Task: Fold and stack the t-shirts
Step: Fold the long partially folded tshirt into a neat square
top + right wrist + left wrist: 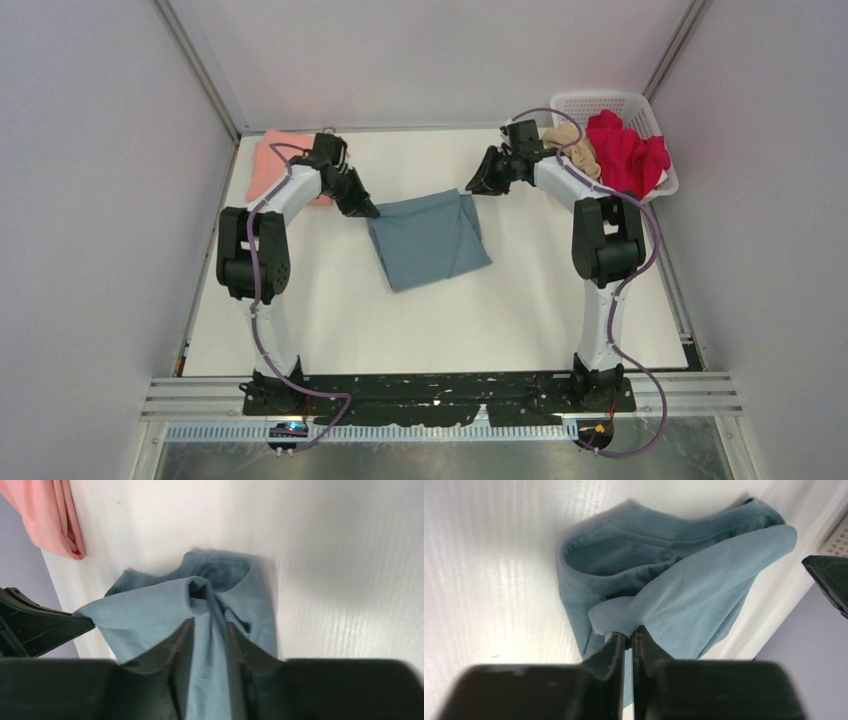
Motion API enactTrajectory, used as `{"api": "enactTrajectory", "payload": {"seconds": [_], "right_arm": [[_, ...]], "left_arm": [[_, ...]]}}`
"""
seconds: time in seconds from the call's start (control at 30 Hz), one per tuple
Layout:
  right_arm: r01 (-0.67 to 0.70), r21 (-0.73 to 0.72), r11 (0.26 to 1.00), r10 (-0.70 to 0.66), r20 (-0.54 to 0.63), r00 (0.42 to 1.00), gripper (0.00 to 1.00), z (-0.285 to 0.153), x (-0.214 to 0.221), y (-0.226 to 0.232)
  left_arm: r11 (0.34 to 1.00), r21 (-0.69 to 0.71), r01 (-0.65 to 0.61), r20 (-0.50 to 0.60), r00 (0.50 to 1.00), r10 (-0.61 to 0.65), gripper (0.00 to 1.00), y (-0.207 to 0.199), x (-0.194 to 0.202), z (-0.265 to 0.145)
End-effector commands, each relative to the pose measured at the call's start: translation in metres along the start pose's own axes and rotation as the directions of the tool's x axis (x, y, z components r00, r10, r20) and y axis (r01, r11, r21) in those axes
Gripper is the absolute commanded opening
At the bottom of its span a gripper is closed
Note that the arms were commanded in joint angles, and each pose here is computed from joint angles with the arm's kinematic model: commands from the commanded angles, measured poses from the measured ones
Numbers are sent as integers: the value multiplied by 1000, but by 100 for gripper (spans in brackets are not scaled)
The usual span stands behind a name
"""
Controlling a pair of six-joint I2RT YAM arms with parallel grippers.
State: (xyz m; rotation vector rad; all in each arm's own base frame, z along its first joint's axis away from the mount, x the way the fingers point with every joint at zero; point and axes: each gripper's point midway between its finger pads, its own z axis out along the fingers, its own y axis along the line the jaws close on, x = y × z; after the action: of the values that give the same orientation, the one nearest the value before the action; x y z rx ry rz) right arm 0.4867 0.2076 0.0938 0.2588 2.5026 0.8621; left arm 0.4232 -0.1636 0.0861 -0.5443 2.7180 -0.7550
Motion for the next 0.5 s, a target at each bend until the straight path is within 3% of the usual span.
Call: {"api": "enactTrajectory", "payload": {"seconds": [0.0, 0.1, 0.23, 0.37, 0.47], "right_arm": [[72, -61, 995, -65, 110, 992, 44, 0, -44, 21], [139, -105, 985, -125, 138, 983, 59, -19, -56, 44], [204, -169, 964, -180, 144, 973, 77, -46, -43, 69], [244, -298, 923, -235, 66, 970, 97, -60, 8, 88], [169, -363, 916, -197, -43, 979, 96, -63, 56, 79]], "left_arm": [[1000, 14, 8, 75, 997, -9, 45, -7, -35, -12], [998, 47, -41, 88, 995, 37, 97, -24, -39, -28], [991, 78, -112, 131, 986, 101, 100, -42, -33, -59], [962, 188, -197, 111, 978, 179, 100, -70, 6, -79], [908, 309, -284, -6, 954, 301, 100, -90, 67, -72]]}}
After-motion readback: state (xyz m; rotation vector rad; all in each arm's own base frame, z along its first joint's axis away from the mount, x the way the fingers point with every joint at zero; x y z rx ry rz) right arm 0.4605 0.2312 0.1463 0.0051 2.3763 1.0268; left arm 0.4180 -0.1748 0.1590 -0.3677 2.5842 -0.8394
